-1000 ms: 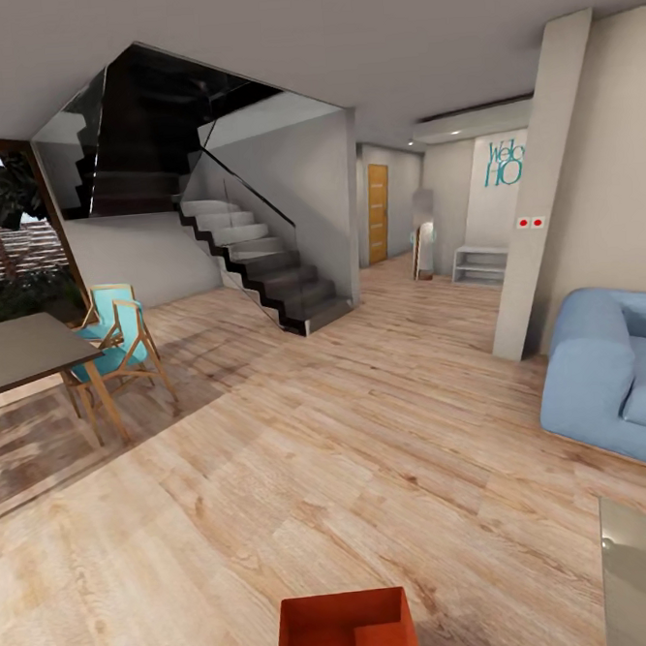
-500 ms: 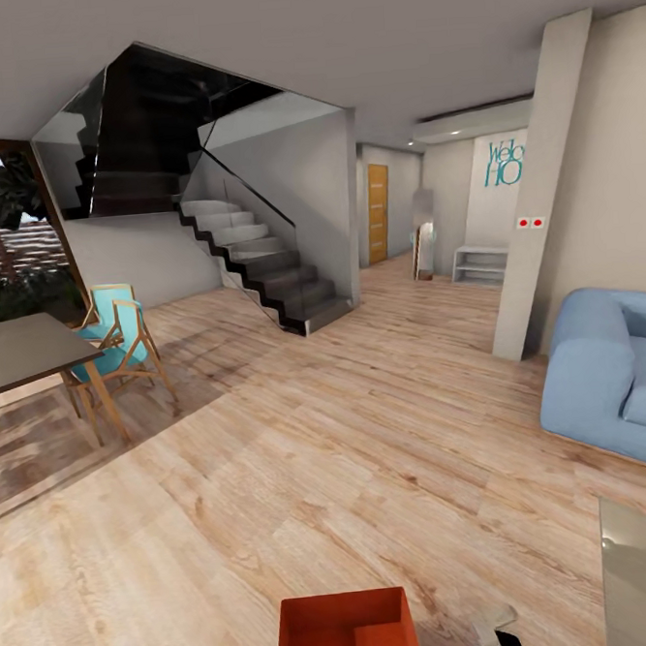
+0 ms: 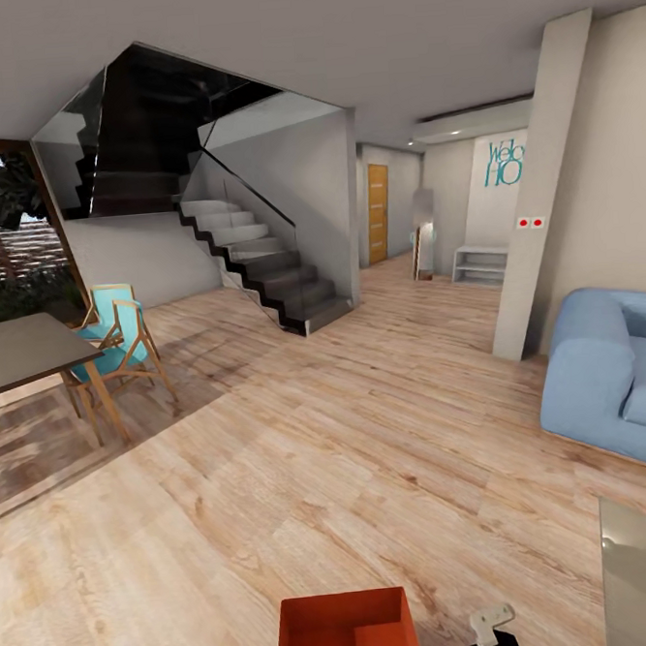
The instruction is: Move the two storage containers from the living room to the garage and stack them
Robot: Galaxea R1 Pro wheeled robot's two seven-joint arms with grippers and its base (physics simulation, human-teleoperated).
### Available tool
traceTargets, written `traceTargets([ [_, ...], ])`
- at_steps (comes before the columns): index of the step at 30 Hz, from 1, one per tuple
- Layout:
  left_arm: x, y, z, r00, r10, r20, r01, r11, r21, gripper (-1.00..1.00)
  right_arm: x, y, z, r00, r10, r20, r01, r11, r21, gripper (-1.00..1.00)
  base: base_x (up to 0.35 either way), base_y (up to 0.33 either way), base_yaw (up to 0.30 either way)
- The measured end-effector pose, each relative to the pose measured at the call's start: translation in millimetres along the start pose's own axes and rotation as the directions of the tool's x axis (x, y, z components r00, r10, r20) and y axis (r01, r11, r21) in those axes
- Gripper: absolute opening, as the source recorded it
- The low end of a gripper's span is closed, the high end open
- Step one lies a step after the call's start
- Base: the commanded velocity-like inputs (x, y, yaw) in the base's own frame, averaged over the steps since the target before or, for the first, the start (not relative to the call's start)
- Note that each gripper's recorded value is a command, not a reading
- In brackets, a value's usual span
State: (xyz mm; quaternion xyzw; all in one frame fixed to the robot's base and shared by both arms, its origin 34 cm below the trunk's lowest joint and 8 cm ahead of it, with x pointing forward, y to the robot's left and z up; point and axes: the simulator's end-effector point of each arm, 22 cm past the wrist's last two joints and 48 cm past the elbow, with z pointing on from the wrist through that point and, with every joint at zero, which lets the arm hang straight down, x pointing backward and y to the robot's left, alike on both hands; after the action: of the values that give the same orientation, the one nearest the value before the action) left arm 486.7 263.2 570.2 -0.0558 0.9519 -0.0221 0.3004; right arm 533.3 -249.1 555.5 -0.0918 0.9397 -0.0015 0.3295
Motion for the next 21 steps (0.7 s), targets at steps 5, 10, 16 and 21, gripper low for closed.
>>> traceTargets([
  [5,2.6,-1.3,0.6,1.000,0.005,-0.004,-0.005,1.000,0.002,1.00,0.9,0.9,0.2,1.000,0.003,-0.002,-0.003,1.000,-0.003,1.00,0.000,0.000,0.000],
  [10,6.8,-1.4,1.8,1.000,0.003,-0.010,-0.003,1.000,0.002,1.00,4.4,1.8,1.2,1.000,0.004,-0.010,-0.005,1.000,-0.005,1.00,0.000,0.000,0.000],
  [16,11.3,-3.6,3.3,1.000,0.001,-0.021,-0.001,1.000,0.004,1.00,8.9,2.5,2.6,1.000,0.005,-0.020,-0.005,1.000,-0.007,1.00,0.000,0.000,0.000],
  [21,15.0,-4.7,4.2,1.000,-0.002,-0.029,0.002,1.000,0.008,1.00,13.0,3.1,3.6,1.000,0.006,-0.029,-0.006,1.000,-0.008,1.00,0.000,0.000,0.000],
])
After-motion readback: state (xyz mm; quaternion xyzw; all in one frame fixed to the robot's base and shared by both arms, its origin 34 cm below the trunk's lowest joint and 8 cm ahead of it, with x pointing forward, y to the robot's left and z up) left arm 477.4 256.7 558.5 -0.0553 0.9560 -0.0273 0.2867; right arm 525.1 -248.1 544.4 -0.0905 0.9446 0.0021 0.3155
